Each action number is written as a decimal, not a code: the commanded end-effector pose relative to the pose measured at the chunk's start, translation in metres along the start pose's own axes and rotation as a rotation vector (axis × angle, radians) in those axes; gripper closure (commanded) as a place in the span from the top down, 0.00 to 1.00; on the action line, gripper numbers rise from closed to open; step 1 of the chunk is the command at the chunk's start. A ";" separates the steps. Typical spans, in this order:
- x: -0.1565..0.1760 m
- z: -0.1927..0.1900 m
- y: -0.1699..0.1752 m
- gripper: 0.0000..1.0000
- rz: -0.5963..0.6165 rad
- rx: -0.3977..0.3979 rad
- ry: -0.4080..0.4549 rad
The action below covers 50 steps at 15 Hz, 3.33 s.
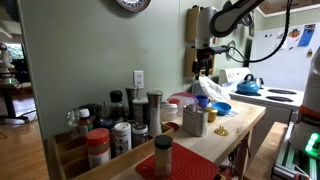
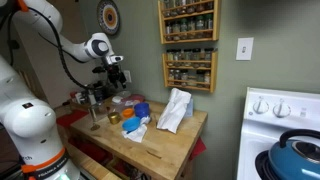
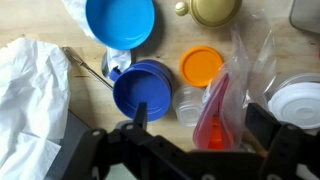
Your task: Turn the metal tin to the left
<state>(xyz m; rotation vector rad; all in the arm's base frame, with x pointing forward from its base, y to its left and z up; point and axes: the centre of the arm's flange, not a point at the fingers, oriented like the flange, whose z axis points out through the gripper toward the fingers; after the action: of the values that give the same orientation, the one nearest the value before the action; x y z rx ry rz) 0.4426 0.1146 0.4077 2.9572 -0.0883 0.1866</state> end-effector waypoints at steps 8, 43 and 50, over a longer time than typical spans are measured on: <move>0.000 0.000 0.000 1.00 0.000 0.000 0.000; -0.085 0.065 -0.162 1.00 -0.323 0.344 -0.186; -0.090 0.079 -0.160 1.00 -0.290 0.340 -0.174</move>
<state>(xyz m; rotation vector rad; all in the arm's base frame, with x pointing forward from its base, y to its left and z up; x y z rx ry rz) 0.3797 0.2649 0.3014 3.2496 0.4162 -0.1331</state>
